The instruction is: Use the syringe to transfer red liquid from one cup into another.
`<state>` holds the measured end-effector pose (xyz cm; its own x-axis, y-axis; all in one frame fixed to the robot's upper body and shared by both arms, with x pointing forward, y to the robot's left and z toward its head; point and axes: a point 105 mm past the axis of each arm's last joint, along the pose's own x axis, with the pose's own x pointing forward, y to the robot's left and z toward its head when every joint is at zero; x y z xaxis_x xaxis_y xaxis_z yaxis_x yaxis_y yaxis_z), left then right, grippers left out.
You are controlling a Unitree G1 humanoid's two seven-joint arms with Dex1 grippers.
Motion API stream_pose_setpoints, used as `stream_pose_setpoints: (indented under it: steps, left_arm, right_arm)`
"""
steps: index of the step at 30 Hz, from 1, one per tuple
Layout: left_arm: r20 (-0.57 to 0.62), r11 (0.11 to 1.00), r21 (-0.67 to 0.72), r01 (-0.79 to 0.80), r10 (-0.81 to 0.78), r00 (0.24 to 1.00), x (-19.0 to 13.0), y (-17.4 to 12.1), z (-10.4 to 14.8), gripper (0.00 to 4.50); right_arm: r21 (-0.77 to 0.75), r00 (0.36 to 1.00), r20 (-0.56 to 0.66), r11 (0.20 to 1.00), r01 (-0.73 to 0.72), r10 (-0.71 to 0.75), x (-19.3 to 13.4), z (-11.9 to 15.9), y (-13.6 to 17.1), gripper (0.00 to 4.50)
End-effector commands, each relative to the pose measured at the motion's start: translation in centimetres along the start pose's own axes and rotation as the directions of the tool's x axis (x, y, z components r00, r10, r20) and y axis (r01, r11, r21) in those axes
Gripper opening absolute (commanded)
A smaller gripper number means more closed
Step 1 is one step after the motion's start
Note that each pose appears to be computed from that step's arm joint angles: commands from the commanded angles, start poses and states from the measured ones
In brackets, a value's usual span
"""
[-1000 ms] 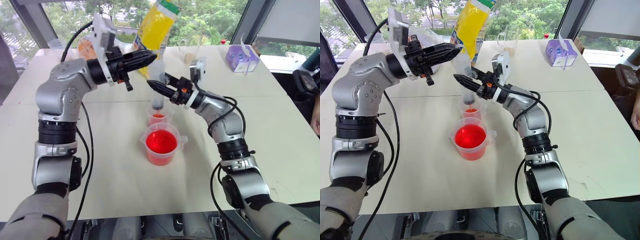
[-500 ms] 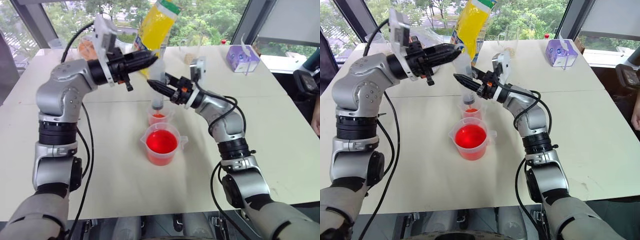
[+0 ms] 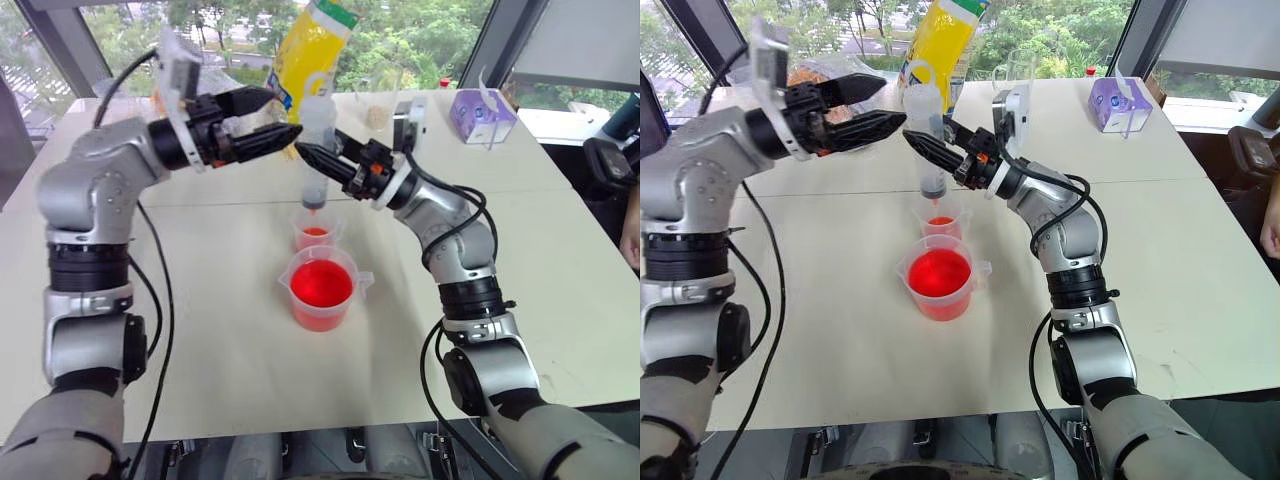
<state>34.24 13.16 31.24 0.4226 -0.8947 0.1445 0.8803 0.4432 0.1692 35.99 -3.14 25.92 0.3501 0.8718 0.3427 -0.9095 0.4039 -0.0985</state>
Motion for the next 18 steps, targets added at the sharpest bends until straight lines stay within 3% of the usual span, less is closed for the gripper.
stream_pose_setpoints:
  steps: [1, 6, 10, 12, 18]
  left_arm:
    - [0.007, 0.999, 0.027, 0.031, -0.032, 0.999, -1.2, -1.3, 0.7, 4.45]
    - [-0.064, 0.999, 0.008, 0.037, -0.037, 0.997, -2.5, -2.8, -1.7, 4.45]
    - [-0.065, 0.999, -0.028, 0.033, -0.035, 0.997, -2.7, -3.7, -2.8, 4.45]
    - [-0.061, 0.999, -0.044, 0.031, -0.034, 0.998, -2.8, -4.1, -3.1, 4.45]
    - [-0.074, 0.998, -0.059, 0.03, -0.035, 0.997, -3.1, -4.8, -3.7, 4.45]
  right_arm:
    - [-0.053, 0.999, 0.05, 0.999, -0.003, 0.006, 0.0, 3.3, 0.0, 1.39]
    - [-0.097, 0.999, 0.02, 0.994, 0.044, -0.043, -1.3, 7.7, -0.7, 1.39]
    - [-0.064, 0.967, -0.174, 0.982, 0.178, -0.187, -3.4, 8.5, -2.7, 1.39]
    - [-0.024, 0.911, -0.303, 0.958, 0.287, -0.281, -5.1, 7.6, -4.0, 1.39]
    - [-0.009, 0.621, -0.639, 0.812, 0.584, -0.454, -11.6, 2.3, -6.6, 1.39]
